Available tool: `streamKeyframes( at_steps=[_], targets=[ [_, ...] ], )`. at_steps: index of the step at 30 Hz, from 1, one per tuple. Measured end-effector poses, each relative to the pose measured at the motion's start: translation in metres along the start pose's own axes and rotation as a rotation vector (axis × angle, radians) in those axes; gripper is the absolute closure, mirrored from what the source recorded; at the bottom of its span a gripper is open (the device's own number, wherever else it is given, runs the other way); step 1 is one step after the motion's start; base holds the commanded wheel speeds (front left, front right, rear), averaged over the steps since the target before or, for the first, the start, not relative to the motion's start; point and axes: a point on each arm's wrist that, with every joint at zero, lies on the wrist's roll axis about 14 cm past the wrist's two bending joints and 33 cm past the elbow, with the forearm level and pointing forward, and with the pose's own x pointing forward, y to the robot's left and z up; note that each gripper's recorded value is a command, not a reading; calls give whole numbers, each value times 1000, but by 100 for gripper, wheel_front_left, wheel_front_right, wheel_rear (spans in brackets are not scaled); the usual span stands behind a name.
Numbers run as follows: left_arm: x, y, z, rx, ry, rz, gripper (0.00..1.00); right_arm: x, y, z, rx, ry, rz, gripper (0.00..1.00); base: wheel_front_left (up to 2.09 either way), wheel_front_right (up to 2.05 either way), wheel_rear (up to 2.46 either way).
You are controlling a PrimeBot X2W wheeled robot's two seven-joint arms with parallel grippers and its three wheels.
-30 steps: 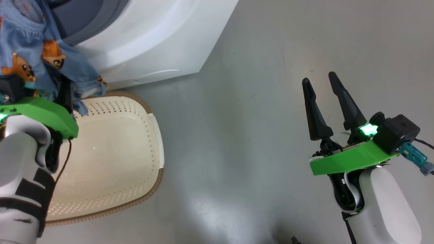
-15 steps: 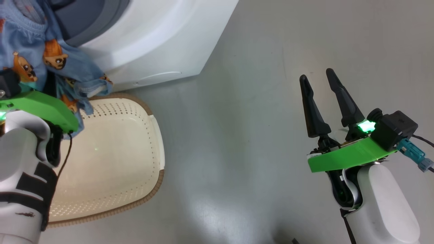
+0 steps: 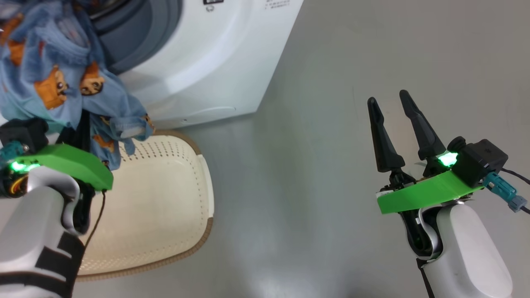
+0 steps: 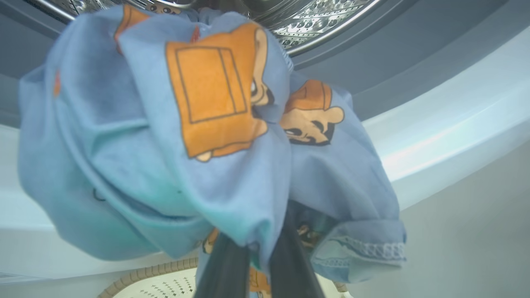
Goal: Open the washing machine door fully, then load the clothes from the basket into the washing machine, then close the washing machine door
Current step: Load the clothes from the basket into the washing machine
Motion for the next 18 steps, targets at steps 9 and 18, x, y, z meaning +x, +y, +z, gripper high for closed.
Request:
streamKeyframes(
  at_steps=[9,18],
  targets=[
    [-30,-17,56,39,-164,-33,100,-13,7,14,17,-23,15,0,0,0,0],
    [-45,-26,111,78,-308,-38,100,-19,14,25,24,-43,37,0,0,0,0]
  ],
)
